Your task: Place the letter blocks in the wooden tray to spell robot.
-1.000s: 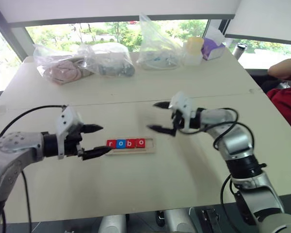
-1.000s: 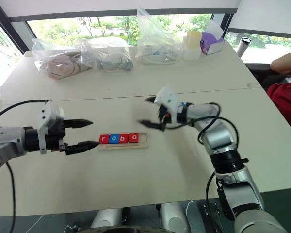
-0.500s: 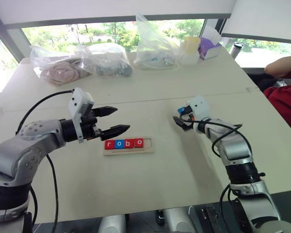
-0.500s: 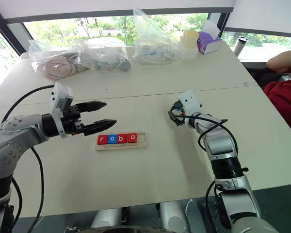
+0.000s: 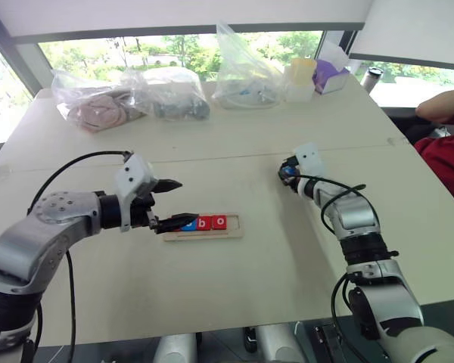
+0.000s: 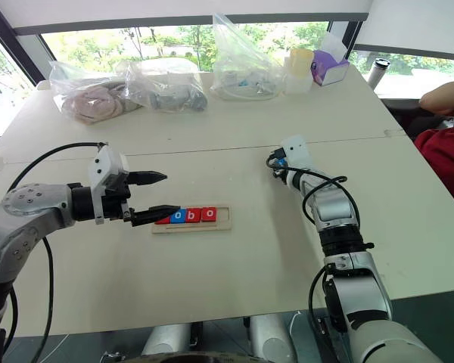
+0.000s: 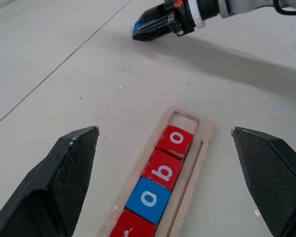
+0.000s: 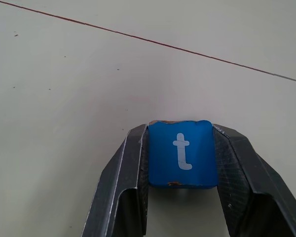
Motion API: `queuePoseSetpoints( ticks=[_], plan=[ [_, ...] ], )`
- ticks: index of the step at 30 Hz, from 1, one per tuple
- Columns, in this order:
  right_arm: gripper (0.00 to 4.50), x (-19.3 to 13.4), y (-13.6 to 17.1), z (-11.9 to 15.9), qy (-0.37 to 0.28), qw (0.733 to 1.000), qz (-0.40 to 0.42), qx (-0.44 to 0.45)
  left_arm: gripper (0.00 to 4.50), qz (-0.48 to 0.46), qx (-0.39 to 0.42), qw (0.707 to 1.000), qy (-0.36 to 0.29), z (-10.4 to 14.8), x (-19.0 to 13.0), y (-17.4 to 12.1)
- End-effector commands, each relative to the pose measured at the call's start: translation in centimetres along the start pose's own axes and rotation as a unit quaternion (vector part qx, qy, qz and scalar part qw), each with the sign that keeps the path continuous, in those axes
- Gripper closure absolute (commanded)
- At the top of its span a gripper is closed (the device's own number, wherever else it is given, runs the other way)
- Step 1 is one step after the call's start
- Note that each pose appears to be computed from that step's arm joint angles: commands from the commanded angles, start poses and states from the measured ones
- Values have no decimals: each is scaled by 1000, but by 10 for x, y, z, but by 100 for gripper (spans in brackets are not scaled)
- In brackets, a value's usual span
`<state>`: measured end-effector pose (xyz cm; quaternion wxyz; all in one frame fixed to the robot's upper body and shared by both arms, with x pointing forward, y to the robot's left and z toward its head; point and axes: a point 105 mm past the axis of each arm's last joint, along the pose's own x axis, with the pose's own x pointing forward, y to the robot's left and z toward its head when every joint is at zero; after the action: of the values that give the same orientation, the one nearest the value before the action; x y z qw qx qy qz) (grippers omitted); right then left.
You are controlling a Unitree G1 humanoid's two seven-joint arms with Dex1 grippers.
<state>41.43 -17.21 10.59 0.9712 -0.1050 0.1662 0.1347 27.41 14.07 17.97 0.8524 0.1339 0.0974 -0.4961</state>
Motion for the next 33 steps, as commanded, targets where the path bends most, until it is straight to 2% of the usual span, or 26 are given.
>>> queuePoseSetpoints(
  ticks=[1, 3, 5, 9, 14, 17, 23, 24, 27, 30, 33],
  plan=[
    [330, -22, -18, 22, -29, 997, -58, 50, 0, -2, 28, 1000, -12, 9, 0, -3],
    [330, -39, -22, 28, -33, 991, -98, 89, 0, -3, 30, 999, -11, 9, 0, -4],
    [330, -57, -9, 23, -16, 980, -108, 168, 0, -3, 29, 1000, -12, 9, 0, -3],
    [330, -93, 49, 1, 36, 986, -61, 148, 0, -24, 25, 999, -10, 5, 6, -6],
    [330, -103, 67, -24, 92, 984, -50, 145, 0, -37, 31, 999, -10, 6, 12, -4],
    [330, -99, 74, -33, 104, 981, -41, 160, 0, -38, 32, 999, -7, 3, 14, -1],
    [37, -98, 74, -29, 96, 983, -47, 151, 0, -43, 30, 999, 4, -3, 12, -3],
    [5, -98, 73, -28, 96, 983, -48, 150, 0, -43, 31, 999, 4, -3, 12, -3],
    [5, -99, 67, -11, 63, 985, -51, 153, 0, -41, 31, 999, 5, -4, 10, -2],
    [5, -103, 47, 31, -4, 992, -48, 119, 0, -45, 32, 998, 16, -6, 7, -1],
    [5, -102, 32, 49, -34, 997, 29, 69, 0, -78, 35, 996, 25, -4, 4, -9]
  ],
)
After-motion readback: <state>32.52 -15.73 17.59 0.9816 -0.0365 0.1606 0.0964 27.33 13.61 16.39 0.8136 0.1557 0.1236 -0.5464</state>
